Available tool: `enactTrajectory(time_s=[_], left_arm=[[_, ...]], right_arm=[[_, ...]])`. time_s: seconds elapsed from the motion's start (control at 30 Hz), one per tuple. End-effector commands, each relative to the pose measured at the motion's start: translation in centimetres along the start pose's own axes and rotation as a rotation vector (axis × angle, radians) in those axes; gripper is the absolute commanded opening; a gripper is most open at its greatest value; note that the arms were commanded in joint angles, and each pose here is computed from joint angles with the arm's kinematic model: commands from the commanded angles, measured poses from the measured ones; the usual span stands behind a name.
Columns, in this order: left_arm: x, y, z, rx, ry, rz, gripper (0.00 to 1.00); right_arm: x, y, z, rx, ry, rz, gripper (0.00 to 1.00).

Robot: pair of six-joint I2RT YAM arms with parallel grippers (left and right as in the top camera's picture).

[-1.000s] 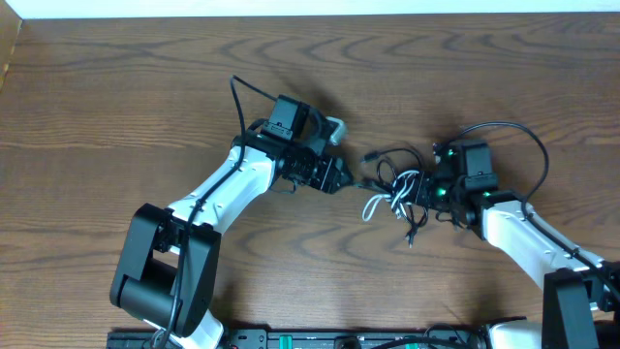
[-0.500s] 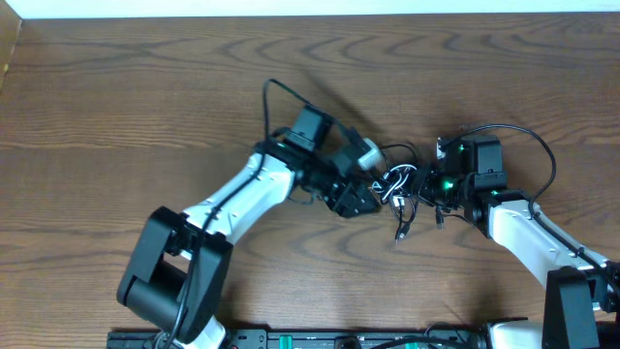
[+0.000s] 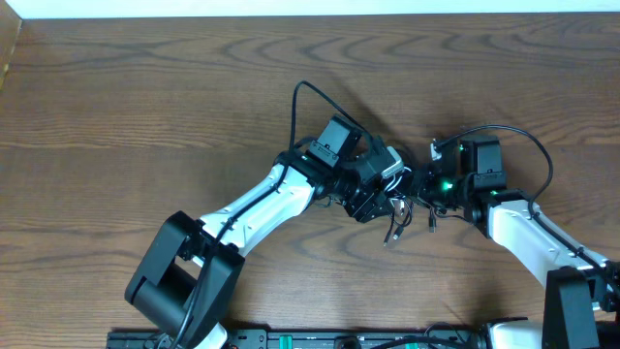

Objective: Untangle cables

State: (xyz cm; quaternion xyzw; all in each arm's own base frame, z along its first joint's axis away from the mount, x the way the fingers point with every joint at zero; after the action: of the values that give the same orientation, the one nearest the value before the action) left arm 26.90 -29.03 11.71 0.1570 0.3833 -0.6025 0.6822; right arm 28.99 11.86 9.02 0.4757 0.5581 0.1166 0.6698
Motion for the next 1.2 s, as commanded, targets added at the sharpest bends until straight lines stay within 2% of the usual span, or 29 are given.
enactTrajectory(time_s=[0.0, 0.07, 0.17, 0.3, 0.5, 0.73, 0.93, 1.17], left_arm=[[0.6, 1.5, -0.7, -0.056, 0.039, 0.080, 0.67], [0.6, 1.5, -0.6, -0.055, 0.037, 0.082, 0.61], [0.6, 1.5, -0.6, -0.053, 0.036, 0.083, 0.28], [0.5, 2.1, -0.9, -0.053, 0.057, 0.131, 0.09], [0.0, 4.2, -1.8, -0.129, 0.121, 0.317, 0.08], [-2.2, 7.6, -3.5, -0.272, 0.204, 0.673, 0.07], [-2.7, 8.1, -3.7, -0.288, 0.215, 0.736, 0.07], [-4.4, 9.4, -4.5, -0.367, 0.235, 0.925, 0.07]], right_arm=[[0.5, 0.5, -1.4, -0.010, 0.075, 0.030, 0.01], [0.7, 0.7, -1.7, -0.018, 0.086, 0.032, 0.01], [0.8, 1.0, -2.1, -0.028, 0.104, 0.046, 0.01], [0.7, 1.7, -2.4, -0.046, 0.136, 0.095, 0.01], [0.7, 1.6, -2.5, -0.052, 0.143, 0.090, 0.01], [0.6, 0.7, -3.2, -0.079, 0.172, 0.052, 0.01], [0.5, -0.2, -3.8, -0.093, 0.203, 0.017, 0.01], [0.2, -1.2, -5.3, -0.141, 0.282, -0.003, 0.01]])
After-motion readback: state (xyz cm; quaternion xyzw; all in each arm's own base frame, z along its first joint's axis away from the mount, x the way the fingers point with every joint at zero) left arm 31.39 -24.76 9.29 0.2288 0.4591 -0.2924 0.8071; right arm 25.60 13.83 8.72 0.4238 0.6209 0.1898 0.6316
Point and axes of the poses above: each gripper's point midway between its finger pads, its own x axis out along the fingers, its own y axis along the line the jaws close on, z = x × y, the point moved 5 cm from there along -x, back along the fingers, and after that the axes turned 13 degrees about x, right-handed, at the moved point
